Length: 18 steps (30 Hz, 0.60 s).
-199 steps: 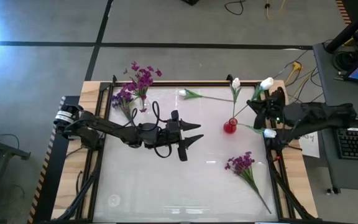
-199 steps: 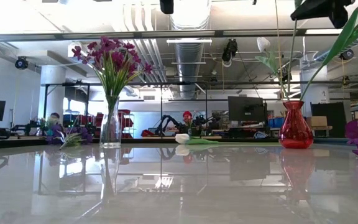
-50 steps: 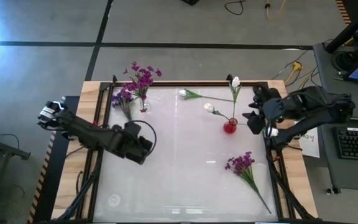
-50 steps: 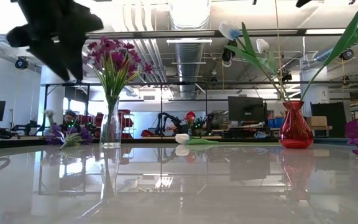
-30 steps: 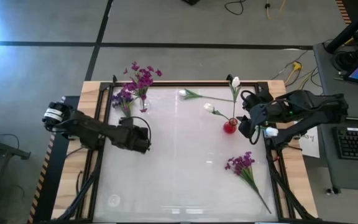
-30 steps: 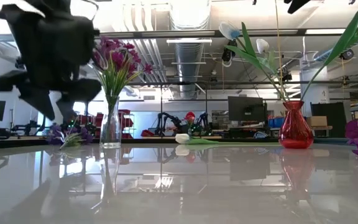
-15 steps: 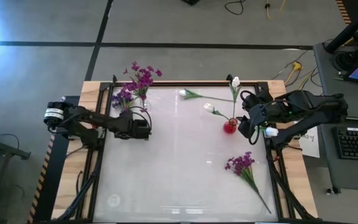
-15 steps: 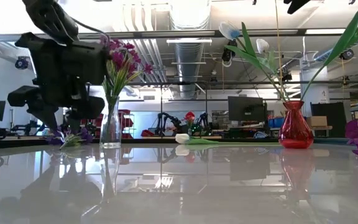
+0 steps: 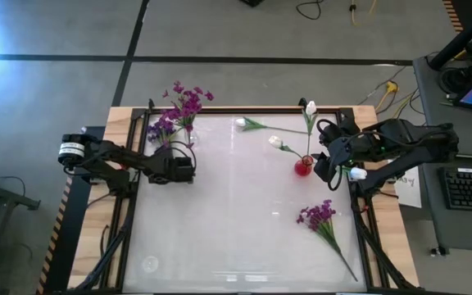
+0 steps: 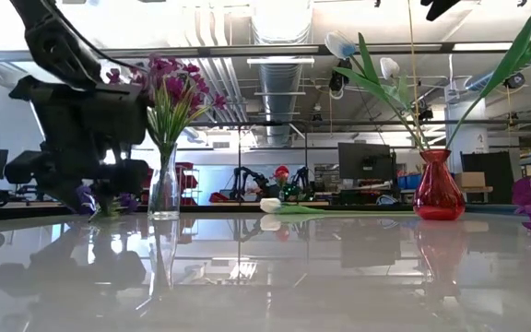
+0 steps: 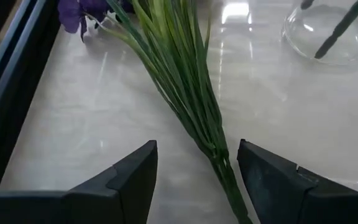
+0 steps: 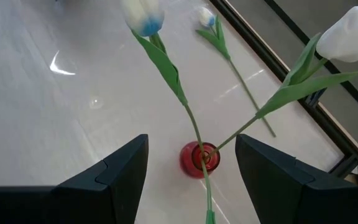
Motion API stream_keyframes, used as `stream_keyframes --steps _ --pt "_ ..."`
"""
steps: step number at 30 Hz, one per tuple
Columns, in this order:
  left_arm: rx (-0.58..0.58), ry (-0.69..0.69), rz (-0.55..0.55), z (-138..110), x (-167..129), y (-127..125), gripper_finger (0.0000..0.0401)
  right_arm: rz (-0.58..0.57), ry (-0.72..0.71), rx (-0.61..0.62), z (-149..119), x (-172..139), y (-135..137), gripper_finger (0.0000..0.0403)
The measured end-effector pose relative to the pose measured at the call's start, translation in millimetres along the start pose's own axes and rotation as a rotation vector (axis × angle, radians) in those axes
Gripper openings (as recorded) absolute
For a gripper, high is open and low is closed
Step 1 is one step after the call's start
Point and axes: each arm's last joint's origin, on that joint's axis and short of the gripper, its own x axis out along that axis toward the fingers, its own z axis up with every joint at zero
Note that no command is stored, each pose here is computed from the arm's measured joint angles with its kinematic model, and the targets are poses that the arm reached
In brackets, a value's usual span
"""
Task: Sort flowers into vase by color
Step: Put the violet flower into the transparent vase
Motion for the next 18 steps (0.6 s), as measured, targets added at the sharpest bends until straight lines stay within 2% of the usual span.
stream_keyframes --steps 4,7,18 --pt "-0.005 -0.018 -0.002 -2.7 3.5 3.8 0.0207 0.0 0.0 0.0 0.0 0.0 0.0 0.0233" --pt "-0.023 -0.019 0.002 -4.8 5.8 7.0 0.019 0.0 0.0 0.0 0.0 0.0 0.0 0.0233" --pt "-0.041 -0.011 0.004 -5.7 6.5 8.2 0.0068 0.0 -0.001 0.0 0.1 0.0 0.0 0.0233"
